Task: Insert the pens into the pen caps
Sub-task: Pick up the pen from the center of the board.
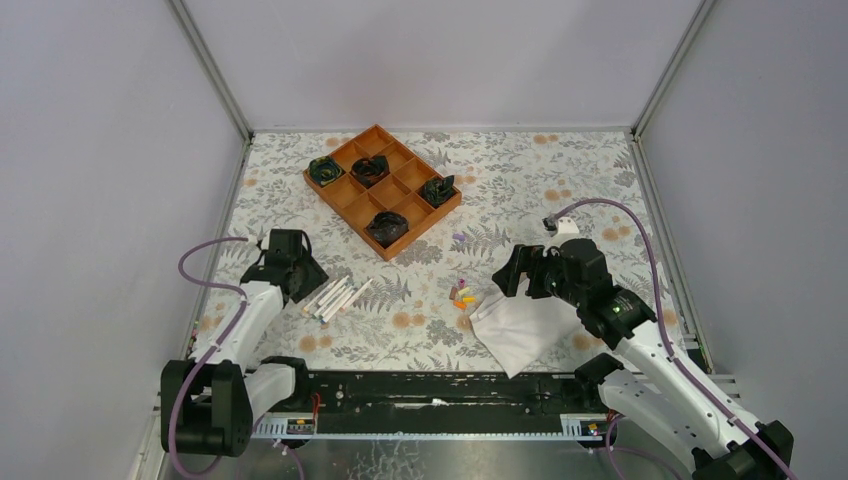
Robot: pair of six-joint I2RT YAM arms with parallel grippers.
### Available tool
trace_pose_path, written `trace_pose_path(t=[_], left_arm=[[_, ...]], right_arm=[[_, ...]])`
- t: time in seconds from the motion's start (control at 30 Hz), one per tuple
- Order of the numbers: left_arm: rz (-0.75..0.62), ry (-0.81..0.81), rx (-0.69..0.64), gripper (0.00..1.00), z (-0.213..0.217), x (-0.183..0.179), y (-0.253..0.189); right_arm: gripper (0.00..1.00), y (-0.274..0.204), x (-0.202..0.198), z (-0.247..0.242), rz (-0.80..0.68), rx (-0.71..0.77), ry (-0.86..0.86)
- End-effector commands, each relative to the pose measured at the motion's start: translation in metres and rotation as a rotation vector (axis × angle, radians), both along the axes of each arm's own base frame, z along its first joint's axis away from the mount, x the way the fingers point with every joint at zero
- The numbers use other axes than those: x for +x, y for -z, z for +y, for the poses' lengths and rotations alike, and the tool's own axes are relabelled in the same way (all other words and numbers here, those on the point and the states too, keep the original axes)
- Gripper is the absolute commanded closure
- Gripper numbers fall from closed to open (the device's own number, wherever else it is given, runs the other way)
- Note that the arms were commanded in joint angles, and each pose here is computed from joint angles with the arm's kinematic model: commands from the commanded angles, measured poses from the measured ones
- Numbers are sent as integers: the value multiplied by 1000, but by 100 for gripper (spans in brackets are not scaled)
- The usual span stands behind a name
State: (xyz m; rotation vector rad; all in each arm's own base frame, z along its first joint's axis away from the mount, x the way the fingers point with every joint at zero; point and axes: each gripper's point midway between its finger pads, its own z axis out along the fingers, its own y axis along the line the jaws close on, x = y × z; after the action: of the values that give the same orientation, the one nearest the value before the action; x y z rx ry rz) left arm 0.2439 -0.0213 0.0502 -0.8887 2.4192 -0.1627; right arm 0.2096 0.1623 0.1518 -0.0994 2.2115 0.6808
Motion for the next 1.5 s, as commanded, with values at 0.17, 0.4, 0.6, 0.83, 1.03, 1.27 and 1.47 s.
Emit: trace_pose_path(t=[0.17,0.4,0.6,0.83,1.03,1.27,1.47], left_arm=[[36,-20,26,56,2,-2,11],[63,-2,35,57,-2,-4,17],[76,-2,42,57,-1,-4,19],[88,-3,49,57,0,-3,21],[100,-3,56,57,1,-1,23],[113,-1,63,57,2,0,27],[108,7,91,56,5,4,22]], right_arm=[[1,-11,6,5,-32,41,13],[1,-8,6,6,-21,52,21],[1,-6,5,5,-15,53,25],[1,-6,3,6,-15,59,20],[1,-7,2,6,-17,72,21],[1,-6,0,6,-12,83,24],[1,-6,-2,5,-11,84,26]])
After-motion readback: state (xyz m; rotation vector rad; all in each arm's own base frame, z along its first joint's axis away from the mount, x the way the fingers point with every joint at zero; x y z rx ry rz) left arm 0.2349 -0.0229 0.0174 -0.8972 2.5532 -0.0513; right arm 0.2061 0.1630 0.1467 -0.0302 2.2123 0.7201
